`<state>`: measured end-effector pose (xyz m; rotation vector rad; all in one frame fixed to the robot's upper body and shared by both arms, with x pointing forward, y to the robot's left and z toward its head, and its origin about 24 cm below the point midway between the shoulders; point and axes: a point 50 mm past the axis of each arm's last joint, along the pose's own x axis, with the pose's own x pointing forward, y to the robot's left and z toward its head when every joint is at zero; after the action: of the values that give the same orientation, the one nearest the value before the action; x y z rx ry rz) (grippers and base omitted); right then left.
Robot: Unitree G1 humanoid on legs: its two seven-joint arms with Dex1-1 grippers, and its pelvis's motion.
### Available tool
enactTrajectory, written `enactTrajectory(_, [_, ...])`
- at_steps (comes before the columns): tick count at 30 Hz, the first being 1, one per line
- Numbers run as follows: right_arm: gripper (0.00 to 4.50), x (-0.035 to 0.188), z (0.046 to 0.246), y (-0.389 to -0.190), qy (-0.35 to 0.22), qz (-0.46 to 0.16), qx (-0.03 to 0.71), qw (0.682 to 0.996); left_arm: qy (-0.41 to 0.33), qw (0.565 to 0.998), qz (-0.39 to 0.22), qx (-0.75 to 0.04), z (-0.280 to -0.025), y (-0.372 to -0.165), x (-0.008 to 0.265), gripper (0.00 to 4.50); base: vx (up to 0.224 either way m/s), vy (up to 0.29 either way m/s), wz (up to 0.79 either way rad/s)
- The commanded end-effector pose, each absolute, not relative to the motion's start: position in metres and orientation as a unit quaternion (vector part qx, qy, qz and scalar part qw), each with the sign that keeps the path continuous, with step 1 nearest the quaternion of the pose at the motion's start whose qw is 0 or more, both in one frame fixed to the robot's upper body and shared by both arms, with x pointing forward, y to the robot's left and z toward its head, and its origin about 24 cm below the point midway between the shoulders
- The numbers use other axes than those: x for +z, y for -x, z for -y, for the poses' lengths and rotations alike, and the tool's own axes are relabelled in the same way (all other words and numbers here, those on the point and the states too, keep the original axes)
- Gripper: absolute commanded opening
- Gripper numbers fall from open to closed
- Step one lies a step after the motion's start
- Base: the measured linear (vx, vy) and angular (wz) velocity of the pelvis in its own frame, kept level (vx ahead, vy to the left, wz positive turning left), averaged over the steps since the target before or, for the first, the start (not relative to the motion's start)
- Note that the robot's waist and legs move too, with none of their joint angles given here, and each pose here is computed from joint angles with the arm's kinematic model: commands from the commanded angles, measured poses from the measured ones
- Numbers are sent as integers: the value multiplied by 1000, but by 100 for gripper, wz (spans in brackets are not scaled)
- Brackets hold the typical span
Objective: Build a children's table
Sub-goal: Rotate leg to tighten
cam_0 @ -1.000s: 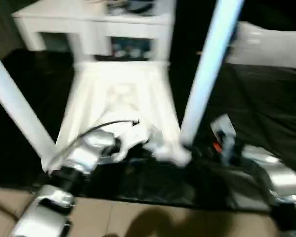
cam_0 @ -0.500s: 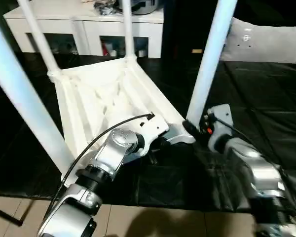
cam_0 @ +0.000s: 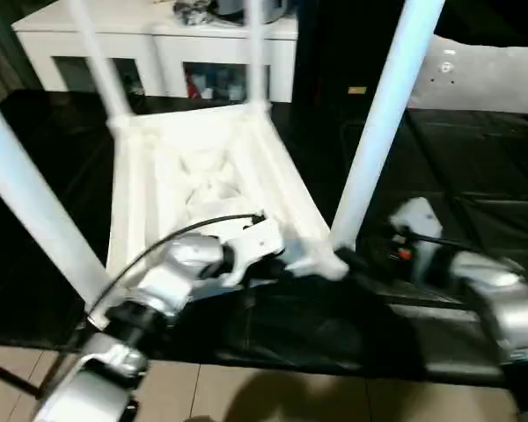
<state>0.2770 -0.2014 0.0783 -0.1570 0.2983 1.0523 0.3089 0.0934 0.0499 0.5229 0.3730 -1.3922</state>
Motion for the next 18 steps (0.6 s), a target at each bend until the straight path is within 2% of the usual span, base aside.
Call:
enactTrajectory(1, [379,82,199,-272,78,-140,548,821,-257,673,-179,-670,-93,-301,44,0,0,0,0])
enactTrajectory(2, [351,82,199,-273,83,-145,555,815,-261,663,-180,-677,-95,-301,44,0,0,0,0])
enactTrajectory(6, [331,81,200,-274,87,-154,572,801,-271,635,-183,-699,-100,-298,47,0,0,0,0])
enactTrajectory(8, [296,81,198,-275,80,-158,589,788,-278,608,-188,-719,-102,-294,48,0,0,0,0])
enactTrajectory(9, [292,81,197,-276,78,-160,595,783,-278,602,-187,-725,-102,-294,49,0,0,0,0])
enactTrajectory(11, [284,81,195,-276,74,-162,603,777,-279,597,-186,-729,-102,-293,49,0,0,0,0])
enactTrajectory(14, [248,78,190,-271,60,-179,635,749,-282,585,-185,-738,-102,-293,49,0,0,0,0])
enactTrajectory(16, [242,77,189,-270,57,-182,641,743,-282,586,-184,-737,-102,-294,49,0,0,0,0])
enactTrajectory(18, [216,77,189,-269,54,-184,645,740,-280,587,-184,-737,-102,-294,49,0,0,0,0])
